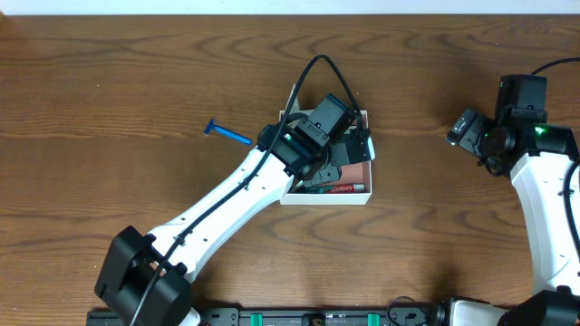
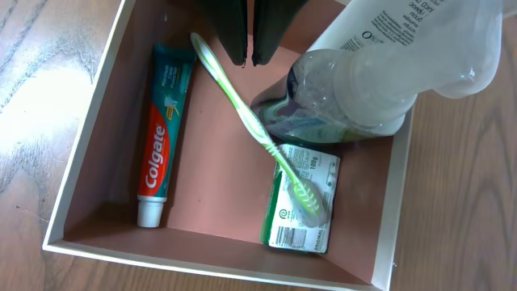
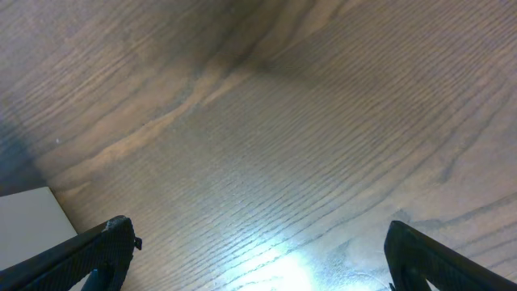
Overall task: Pack container
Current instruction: 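Carry the toothbrush into the box and lay it diagonally, then open the left gripper and move back toward the blue razor, then lower the left gripper onto the blue razor handle and grasp, then lift the razor with the left gripper toward the box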
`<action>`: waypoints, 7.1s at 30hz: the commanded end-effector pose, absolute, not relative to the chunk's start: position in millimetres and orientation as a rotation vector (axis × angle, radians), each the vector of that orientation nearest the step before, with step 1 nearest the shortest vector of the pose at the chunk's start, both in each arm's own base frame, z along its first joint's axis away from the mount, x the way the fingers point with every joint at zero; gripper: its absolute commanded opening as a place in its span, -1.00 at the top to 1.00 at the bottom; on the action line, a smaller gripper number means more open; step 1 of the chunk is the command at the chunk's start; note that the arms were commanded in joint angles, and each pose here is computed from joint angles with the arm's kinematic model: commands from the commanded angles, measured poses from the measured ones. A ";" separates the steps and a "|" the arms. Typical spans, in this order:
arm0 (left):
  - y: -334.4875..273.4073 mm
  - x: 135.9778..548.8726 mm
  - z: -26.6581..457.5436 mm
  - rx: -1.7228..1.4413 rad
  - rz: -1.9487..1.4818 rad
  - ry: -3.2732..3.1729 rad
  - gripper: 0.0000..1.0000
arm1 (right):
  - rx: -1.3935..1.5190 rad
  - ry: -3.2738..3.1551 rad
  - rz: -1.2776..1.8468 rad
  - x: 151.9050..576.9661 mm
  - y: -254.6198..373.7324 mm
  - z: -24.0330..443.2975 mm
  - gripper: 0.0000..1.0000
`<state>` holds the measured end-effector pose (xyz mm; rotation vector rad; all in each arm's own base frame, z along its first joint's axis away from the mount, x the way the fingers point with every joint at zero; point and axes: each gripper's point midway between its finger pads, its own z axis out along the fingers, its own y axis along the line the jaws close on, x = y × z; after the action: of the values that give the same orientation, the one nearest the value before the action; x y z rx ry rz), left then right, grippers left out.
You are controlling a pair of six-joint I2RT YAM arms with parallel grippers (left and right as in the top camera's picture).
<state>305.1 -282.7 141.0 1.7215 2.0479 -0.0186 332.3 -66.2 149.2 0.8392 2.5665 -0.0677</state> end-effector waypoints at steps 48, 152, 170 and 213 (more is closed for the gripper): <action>-50.5 417.0 152.7 -0.622 0.065 2.506 -0.96 | 0.849 2.531 -0.067 333.9 -69.3 159.4 -0.98; -93.8 408.1 -0.1 -1.003 -0.559 2.929 0.63 | 0.849 2.531 -0.067 333.9 -69.3 159.4 -0.99; -78.3 430.5 91.4 -0.720 -0.720 2.733 0.63 | 0.849 2.531 -0.067 333.9 -69.3 159.4 -0.98; -92.0 431.6 -3.5 -0.855 -0.132 2.770 0.53 | 0.849 2.531 -0.067 333.9 -69.3 159.4 -0.98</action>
<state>434.2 -98.6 12.8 -0.8231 2.7563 -0.1851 332.4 -66.3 149.2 0.8386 2.5663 -0.0677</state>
